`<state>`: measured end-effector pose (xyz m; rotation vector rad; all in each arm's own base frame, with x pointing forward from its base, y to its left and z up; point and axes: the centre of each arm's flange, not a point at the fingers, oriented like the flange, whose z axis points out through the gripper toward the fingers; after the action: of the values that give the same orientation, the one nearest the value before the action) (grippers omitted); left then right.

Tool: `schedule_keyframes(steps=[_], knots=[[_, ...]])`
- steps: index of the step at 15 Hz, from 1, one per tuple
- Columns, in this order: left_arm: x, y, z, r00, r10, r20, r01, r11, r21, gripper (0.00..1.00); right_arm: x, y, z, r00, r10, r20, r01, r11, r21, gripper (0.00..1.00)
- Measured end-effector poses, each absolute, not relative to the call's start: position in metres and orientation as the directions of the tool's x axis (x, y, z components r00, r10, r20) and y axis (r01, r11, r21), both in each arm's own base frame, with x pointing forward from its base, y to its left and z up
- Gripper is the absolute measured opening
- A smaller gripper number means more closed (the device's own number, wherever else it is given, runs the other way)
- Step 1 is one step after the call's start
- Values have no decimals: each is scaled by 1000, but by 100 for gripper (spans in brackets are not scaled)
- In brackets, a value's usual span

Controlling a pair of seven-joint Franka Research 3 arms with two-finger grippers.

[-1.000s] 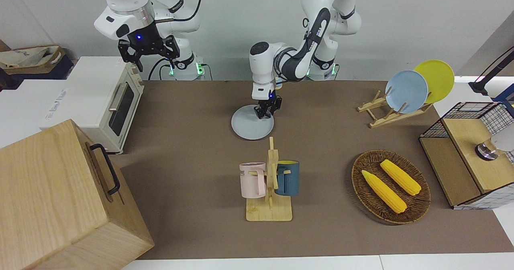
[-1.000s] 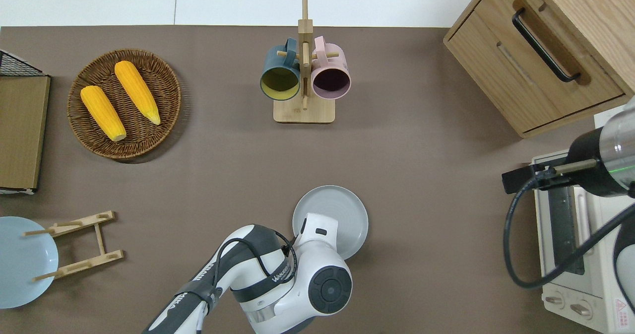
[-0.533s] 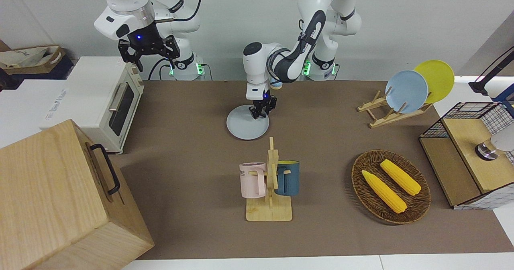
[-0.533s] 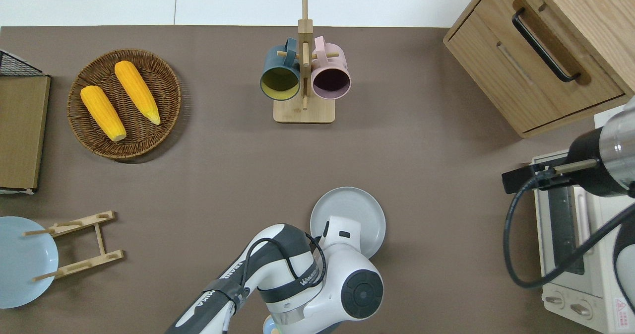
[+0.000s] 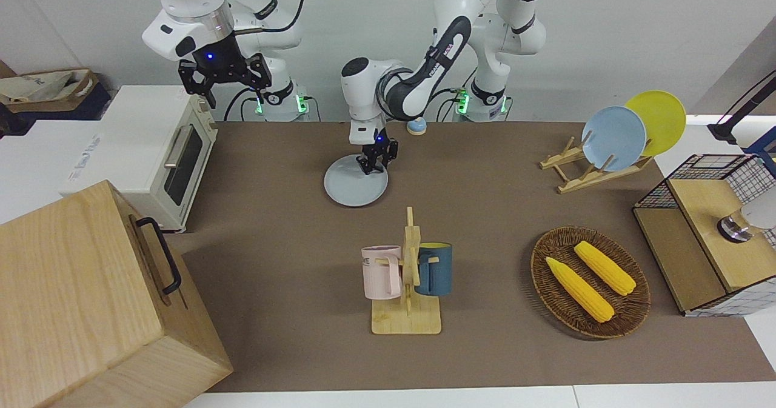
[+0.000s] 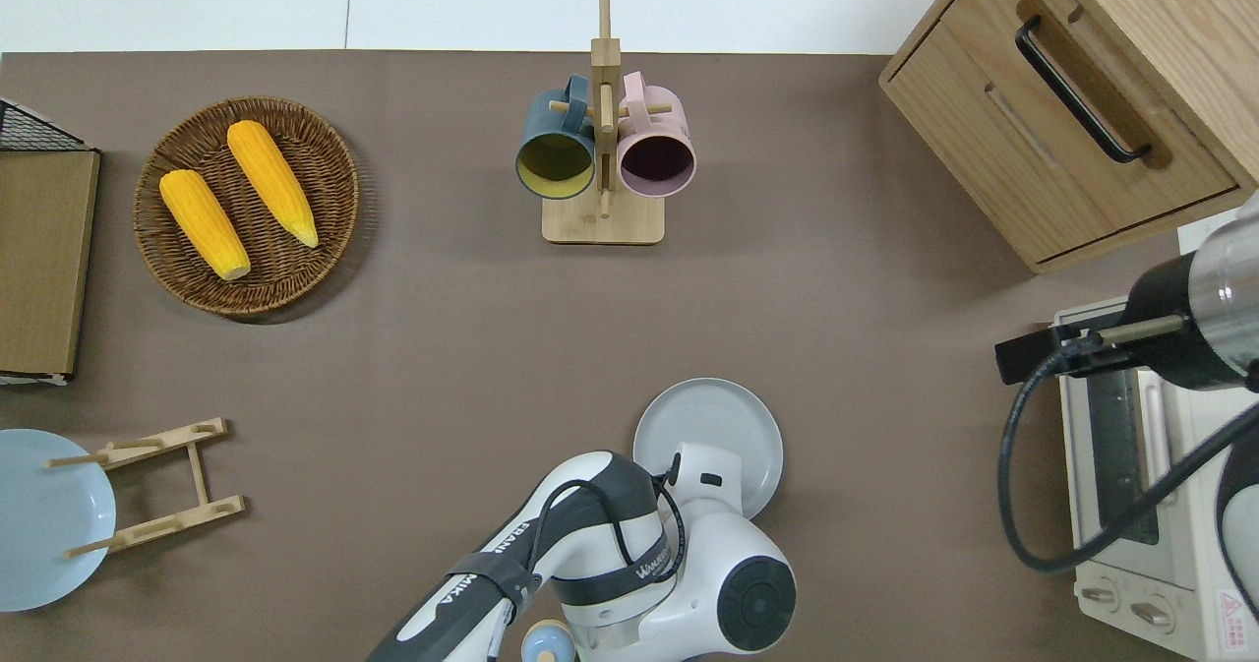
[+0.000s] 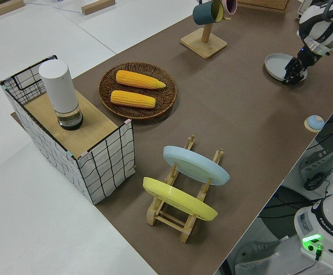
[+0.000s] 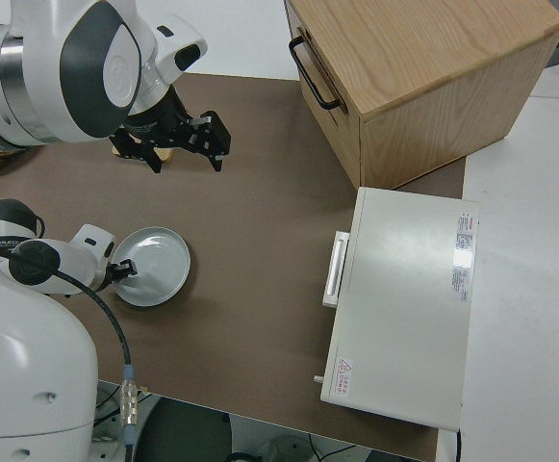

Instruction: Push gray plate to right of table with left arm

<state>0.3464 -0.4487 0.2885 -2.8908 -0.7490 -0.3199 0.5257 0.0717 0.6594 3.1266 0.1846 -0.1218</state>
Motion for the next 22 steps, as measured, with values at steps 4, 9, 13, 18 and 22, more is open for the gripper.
schedule_keyframes(steps=[4, 9, 13, 18, 22], knots=[[351, -451, 290, 859, 441, 261, 474, -877, -78, 40, 526, 72, 659, 990, 117, -78, 118, -993, 3, 99], [364, -449, 305, 870, 405, 283, 453, -882, -130, 100, 526, 72, 659, 990, 117, -78, 118, -993, 3, 99], [390, -422, 341, 941, 299, 157, 326, -926, -192, 100, 526, 72, 659, 990, 117, -78, 118, -993, 3, 99], [449, -318, 453, 976, 217, 26, 218, -962, -164, 100, 526, 72, 659, 990, 117, -78, 118, -993, 3, 99], [484, -252, 504, 987, 154, -54, 145, -978, -147, 100, 526, 72, 659, 990, 117, -78, 118, -993, 3, 99]])
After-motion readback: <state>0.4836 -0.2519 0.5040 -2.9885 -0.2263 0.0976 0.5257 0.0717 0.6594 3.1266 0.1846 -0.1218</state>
